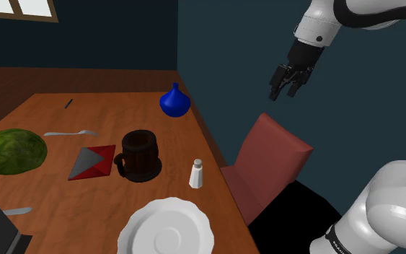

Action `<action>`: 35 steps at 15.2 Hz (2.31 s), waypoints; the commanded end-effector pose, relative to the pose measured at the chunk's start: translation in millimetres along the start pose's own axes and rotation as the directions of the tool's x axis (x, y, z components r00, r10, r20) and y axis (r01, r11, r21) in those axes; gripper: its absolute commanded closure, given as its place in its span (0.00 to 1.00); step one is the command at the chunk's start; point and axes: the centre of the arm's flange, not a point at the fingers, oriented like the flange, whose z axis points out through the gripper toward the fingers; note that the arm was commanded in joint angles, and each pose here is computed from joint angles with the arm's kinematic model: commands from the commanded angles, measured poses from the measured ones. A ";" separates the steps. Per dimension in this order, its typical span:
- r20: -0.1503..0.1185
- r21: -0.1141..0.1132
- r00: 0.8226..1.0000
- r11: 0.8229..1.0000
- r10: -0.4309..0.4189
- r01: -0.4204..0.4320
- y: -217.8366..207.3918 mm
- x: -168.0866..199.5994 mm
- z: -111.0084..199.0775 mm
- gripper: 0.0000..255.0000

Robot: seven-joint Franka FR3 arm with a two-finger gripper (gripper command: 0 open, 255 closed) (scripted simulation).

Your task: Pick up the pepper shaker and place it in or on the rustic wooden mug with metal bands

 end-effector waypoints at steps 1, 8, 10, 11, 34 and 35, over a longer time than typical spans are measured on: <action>0.000 0.000 1.000 1.000 0.000 0.000 0.0 0.0 0.0 0.00; 0.016 0.014 0.999 1.000 -0.029 0.028 -63.4 17.1 63.6 0.00; 0.020 0.018 0.999 0.999 -0.037 0.036 -81.7 21.5 81.7 0.00; 0.022 0.020 0.999 0.999 -0.041 0.040 -90.9 23.6 90.7 0.00; 0.053 0.050 0.994 0.994 -0.100 0.097 -226.3 44.8 257.0 0.00; 0.053 0.050 0.994 0.994 -0.099 0.097 -226.3 44.8 257.0 0.00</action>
